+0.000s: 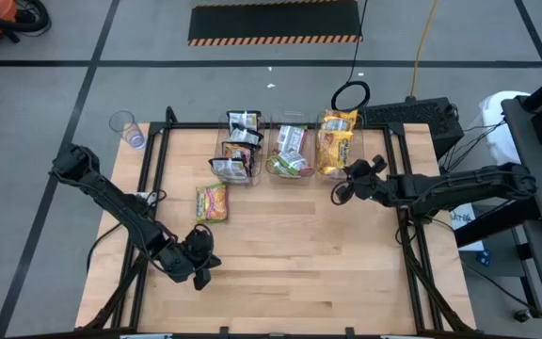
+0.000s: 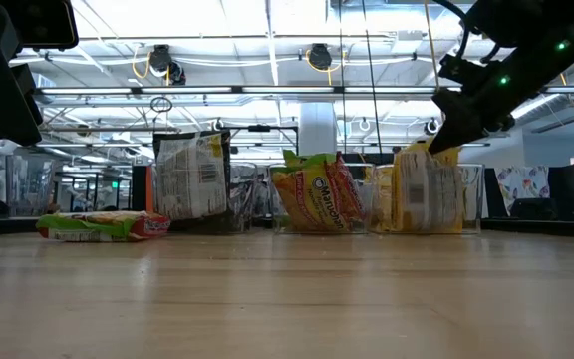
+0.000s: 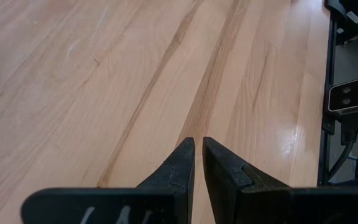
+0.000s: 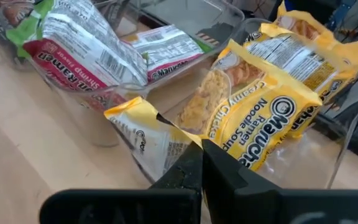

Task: Sort Maruchan noodles
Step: Put the yellow noodle pack into the right transparent bin

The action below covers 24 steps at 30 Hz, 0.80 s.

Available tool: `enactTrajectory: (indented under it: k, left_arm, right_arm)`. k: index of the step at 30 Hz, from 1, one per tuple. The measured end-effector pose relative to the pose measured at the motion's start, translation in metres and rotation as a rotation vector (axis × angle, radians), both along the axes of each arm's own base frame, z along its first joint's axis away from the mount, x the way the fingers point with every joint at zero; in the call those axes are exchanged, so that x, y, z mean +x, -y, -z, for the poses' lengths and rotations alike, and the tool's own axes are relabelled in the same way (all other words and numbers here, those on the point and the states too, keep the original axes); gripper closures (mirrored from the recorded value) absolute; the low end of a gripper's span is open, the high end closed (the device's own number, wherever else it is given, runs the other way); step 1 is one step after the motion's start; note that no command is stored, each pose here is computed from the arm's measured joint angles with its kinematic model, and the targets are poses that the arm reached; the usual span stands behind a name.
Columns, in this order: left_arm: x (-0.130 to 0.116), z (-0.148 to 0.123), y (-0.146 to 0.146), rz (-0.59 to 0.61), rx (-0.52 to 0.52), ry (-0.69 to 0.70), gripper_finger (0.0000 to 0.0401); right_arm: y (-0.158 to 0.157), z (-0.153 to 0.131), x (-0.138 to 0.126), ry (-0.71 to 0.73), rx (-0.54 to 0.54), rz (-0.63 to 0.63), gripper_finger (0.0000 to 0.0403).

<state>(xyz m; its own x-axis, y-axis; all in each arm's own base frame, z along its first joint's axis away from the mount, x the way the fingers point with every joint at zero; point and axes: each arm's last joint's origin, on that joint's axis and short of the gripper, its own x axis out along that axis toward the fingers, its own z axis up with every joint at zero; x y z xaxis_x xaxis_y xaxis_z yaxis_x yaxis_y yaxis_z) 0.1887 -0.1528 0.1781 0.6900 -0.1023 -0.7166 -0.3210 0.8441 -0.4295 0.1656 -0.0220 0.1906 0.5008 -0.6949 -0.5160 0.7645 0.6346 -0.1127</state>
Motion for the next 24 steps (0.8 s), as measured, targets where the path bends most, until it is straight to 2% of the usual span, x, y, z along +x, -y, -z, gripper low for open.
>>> enactTrajectory:
  k: [6,9,16,24]
  left_arm:
    - [0.000,0.000,0.000,0.001,0.001,0.000,0.0364]
    - [0.000,0.000,0.000,0.001,0.001,0.000,0.0364]
    - [0.000,0.000,0.000,0.001,0.001,0.000,0.0364]
    - [0.000,0.000,0.000,0.001,0.001,0.000,0.0364]
  right_arm:
    - [0.010,-0.002,0.001,-0.022,-0.037,0.012,0.0403]
    - [0.013,-0.003,0.003,-0.033,-0.035,-0.035,0.0403]
    - [0.015,-0.004,0.006,0.005,0.042,-0.120,0.0402]
    - [0.015,-0.005,0.007,0.026,0.073,-0.142,0.0356]
